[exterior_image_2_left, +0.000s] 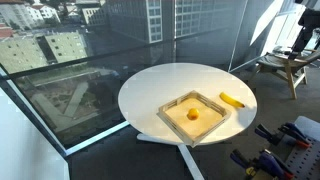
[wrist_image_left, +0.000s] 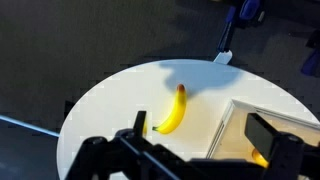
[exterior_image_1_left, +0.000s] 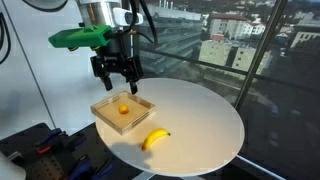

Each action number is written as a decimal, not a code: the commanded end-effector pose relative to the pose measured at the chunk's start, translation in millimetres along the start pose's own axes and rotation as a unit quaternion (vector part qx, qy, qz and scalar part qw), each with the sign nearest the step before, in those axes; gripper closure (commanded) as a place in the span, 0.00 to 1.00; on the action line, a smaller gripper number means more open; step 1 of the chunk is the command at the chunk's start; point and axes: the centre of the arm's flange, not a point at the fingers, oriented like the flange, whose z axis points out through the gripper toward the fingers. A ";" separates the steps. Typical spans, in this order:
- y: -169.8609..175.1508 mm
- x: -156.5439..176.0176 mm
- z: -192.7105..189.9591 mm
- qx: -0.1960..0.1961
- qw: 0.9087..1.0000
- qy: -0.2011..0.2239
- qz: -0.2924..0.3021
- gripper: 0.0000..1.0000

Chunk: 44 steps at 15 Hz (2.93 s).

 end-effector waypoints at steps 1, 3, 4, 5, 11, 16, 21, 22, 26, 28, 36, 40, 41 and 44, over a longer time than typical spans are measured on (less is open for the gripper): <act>0.0 0.0 0.0 0.000 1.000 0.000 0.000 0.00; 0.0 0.0 0.0 0.000 1.000 0.000 0.000 0.00; 0.0 0.0 0.0 0.000 1.000 0.000 0.000 0.00; 0.0 0.0 0.0 0.000 1.000 0.000 0.000 0.00; 0.0 0.0 0.0 0.000 1.000 0.000 0.000 0.00; 0.0 0.0 0.0 0.000 1.000 0.000 0.000 0.00; 0.0 0.0 0.0 0.000 1.000 0.000 0.000 0.00; 0.0 0.0 0.0 0.000 1.000 0.000 0.000 0.00; -3.3 3.5 -3.9 0.014 1.000 0.004 -0.006 0.00; -5.3 7.9 -5.8 0.026 1.000 0.009 -0.008 0.00; -9.3 32.6 -8.9 0.078 0.996 0.031 0.000 0.00; -1.3 41.6 -8.4 0.103 0.994 0.033 0.010 0.00; 1.5 43.2 -8.6 0.108 0.994 0.033 0.012 0.00; 13.3 49.0 -10.4 0.114 0.993 0.031 0.021 0.00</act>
